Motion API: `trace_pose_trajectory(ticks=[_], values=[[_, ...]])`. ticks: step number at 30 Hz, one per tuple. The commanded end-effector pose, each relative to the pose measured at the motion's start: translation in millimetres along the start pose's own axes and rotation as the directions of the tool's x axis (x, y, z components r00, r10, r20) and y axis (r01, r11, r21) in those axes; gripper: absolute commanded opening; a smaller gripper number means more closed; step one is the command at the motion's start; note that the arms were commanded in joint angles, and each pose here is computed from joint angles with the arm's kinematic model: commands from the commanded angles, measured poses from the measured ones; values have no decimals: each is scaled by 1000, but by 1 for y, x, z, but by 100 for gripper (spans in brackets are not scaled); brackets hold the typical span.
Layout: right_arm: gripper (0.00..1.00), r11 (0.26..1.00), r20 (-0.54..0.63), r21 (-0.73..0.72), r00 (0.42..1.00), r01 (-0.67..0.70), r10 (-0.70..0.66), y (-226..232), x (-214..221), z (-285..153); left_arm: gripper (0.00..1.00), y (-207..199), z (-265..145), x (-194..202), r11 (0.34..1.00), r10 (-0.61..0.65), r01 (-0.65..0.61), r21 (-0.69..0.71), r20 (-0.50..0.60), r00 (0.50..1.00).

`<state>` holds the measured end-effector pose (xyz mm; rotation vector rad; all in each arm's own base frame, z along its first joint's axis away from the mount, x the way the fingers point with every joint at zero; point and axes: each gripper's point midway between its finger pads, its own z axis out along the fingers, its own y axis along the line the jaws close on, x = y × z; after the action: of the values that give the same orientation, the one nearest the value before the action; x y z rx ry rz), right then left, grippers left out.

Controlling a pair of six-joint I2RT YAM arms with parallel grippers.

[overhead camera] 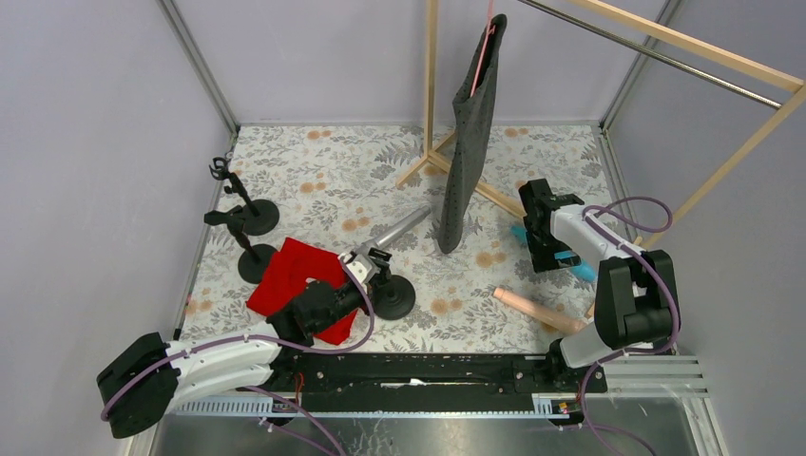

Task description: Attach the microphones to the stand

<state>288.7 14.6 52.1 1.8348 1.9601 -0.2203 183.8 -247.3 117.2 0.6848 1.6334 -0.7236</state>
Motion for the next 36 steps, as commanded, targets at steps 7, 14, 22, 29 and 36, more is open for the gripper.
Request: trace_pose_trajectory(ticks=[7, 14, 22, 29, 36], values=[[99, 998, 147, 34, 988, -61, 55, 13, -41, 11, 1, -4, 2, -38, 1000, -13, 12, 7, 139, 990], [98, 997, 155, 76, 988, -26, 14, 9, -45, 25, 1, -5, 4, -36, 1000, -12, 10, 14, 128, 992], [95, 996, 168, 92, 985, 11, -26, 11, -46, 38, 1, -4, 3, -33, 1000, -1, 0, 7, 120, 993], [88, 991, 135, 112, 987, 76, -91, 11, -37, 51, 1, -3, 4, -33, 1000, 7, -7, 1, 113, 994], [65, 986, 101, 105, 985, 132, -143, 2, -29, 58, 1, -3, 4, -31, 1000, 7, -8, 1, 107, 994]])
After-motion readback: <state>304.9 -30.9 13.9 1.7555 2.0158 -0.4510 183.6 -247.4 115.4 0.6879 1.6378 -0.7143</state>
